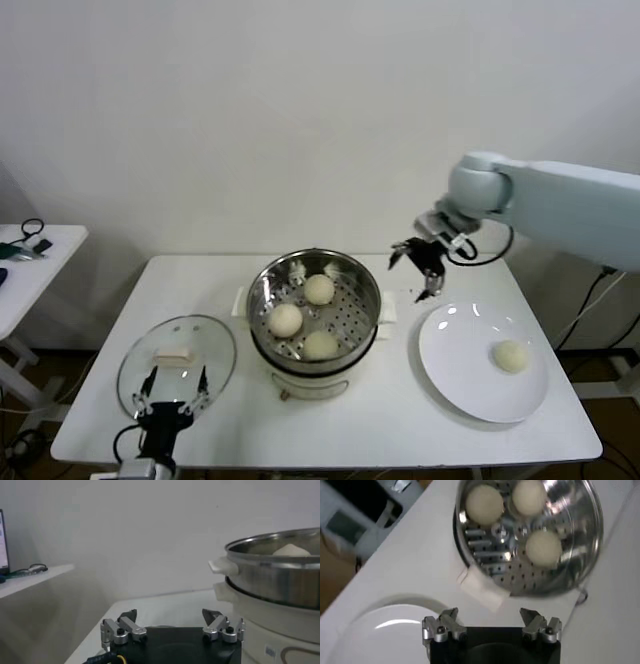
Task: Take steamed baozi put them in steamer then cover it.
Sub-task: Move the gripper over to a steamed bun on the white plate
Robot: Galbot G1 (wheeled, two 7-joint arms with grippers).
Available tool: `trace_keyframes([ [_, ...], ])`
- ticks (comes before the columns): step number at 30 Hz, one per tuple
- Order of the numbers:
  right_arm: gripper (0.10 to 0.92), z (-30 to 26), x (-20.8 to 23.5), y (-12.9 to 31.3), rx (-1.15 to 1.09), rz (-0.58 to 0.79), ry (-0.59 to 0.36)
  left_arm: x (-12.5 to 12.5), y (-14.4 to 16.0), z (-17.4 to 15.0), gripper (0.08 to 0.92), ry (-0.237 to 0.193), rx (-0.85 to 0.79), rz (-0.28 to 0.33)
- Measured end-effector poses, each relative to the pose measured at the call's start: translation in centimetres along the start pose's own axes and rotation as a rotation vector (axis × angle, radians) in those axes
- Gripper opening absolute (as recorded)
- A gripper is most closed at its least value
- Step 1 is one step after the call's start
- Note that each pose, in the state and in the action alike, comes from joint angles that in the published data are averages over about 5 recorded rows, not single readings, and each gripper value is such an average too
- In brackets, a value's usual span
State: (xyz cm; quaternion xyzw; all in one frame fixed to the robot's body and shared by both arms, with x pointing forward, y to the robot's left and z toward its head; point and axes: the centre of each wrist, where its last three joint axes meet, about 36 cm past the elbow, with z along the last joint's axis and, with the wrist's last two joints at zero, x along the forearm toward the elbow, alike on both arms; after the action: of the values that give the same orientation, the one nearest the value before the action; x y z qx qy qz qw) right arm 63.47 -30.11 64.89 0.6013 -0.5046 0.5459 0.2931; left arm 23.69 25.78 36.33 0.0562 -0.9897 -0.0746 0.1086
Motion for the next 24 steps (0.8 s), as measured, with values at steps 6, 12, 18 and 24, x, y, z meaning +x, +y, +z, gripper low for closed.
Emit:
trace_keyframes([
  [6, 0.823, 6.9, -2.1, 4.4, -0.189, 0.006, -0.024, 0.2, 0.2, -0.2, 0.823, -0.018, 0.004, 0.004],
  [12, 0.823, 12.1, -4.4, 8.7, -0.301, -0.008, 0.005, 0.4, 0.1, -0.5, 0.823, -0.026, 0.008, 0.006],
  [18, 0.823, 15.5, -6.5, 11.8, -0.35, -0.03, 0.059, 0.5, -0.1, -0.5, 0.823, -0.028, 0.011, 0.005],
  [24, 0.823, 18.1, -7.8, 13.7, -0.375, -0.047, 0.118, 0.7, -0.1, -0.3, 0.823, -0.02, 0.006, -0.002],
])
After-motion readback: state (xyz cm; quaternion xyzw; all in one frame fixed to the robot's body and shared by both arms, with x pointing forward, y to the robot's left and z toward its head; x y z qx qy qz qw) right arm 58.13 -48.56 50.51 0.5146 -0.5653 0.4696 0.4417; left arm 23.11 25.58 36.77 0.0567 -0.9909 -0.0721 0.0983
